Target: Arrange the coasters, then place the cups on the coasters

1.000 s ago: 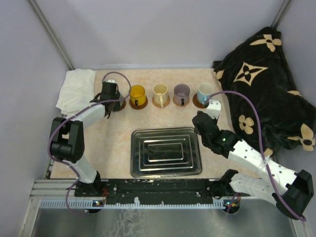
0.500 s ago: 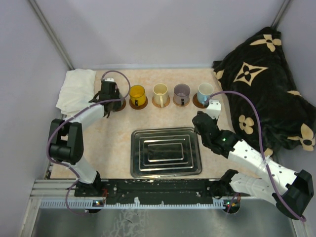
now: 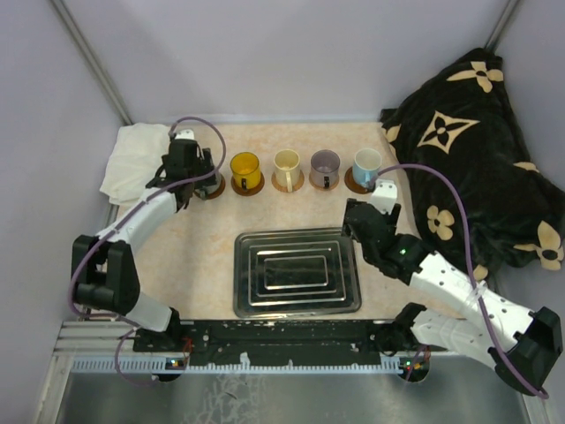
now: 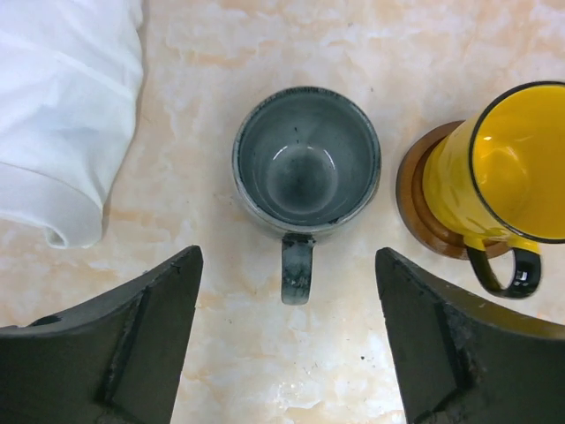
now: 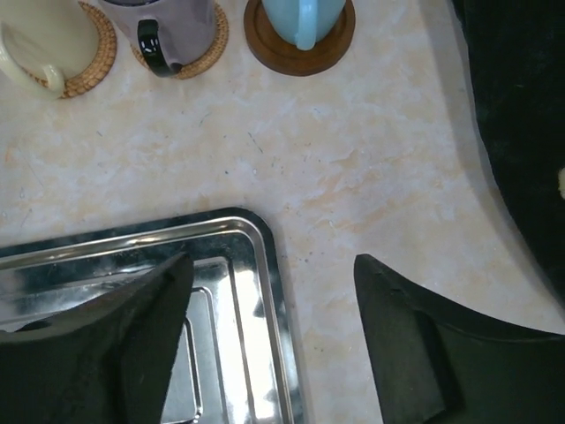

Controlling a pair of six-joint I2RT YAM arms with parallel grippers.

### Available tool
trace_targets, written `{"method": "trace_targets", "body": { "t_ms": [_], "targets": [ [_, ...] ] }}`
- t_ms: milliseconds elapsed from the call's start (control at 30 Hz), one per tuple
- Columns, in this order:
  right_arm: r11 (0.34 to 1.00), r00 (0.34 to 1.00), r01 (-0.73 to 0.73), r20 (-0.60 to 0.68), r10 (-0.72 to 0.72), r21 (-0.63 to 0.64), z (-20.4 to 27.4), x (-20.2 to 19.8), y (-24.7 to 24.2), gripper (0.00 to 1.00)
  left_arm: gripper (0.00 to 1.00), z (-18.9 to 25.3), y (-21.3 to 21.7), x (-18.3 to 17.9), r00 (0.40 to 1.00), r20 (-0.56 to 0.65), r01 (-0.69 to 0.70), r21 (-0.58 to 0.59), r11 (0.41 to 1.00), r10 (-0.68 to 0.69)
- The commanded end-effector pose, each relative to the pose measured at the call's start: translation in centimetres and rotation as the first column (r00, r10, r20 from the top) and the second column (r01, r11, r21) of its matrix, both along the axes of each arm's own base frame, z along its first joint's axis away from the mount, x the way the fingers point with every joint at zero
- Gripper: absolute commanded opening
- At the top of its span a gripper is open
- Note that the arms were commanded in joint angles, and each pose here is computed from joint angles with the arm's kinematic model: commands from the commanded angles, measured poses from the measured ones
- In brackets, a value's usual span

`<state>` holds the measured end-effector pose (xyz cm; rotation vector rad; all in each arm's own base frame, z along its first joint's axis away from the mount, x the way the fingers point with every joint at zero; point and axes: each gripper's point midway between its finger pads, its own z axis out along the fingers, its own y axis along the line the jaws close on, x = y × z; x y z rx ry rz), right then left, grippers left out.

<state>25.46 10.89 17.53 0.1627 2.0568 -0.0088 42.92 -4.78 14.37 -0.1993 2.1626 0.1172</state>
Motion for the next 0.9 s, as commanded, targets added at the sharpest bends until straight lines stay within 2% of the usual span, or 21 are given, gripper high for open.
{"method": "trace_targets", "body": {
  "t_ms": [0,33,200,433,633,867],
  "targets": [
    [0.999,0.996,0.041,0.078,-0.042,0.006,2.3,0.7,-0.9,0.8,0.95,3.0,0.6,-1.1,0.998,0.065,-0.018,-0.015,1.0,0.019],
    [0.999,0.995,0.047,0.088,-0.047,-0.002,2.5,0.9,-1.2,0.84,0.99,3.5,0.8,-1.4,0.997,0.075,-0.022,-0.012,1.0,0.023],
    [0.993,0.991,0.116,0.071,-0.116,0.001,2.5,2.9,-4.0,0.98,1.0,5.2,1.9,-3.0,0.992,0.112,-0.057,0.0,0.998,0.057],
    [0.964,0.964,0.254,0.06,-0.259,0.084,2.8,4.0,-9.5,0.99,1.0,6.8,3.2,-6.0,0.986,0.13,-0.102,-0.002,0.995,0.101],
    [0.897,0.907,0.414,0.017,-0.422,0.156,2.5,3.1,-15.0,0.99,1.0,7.9,5.1,-9.2,0.973,0.139,-0.186,0.005,0.982,0.184],
    [0.849,0.852,0.496,0.083,-0.516,0.183,4.2,1.6,-16.9,0.99,1.0,8.3,6.2,-12.7,0.961,0.125,-0.245,-0.021,0.969,0.245]
  ]
}}
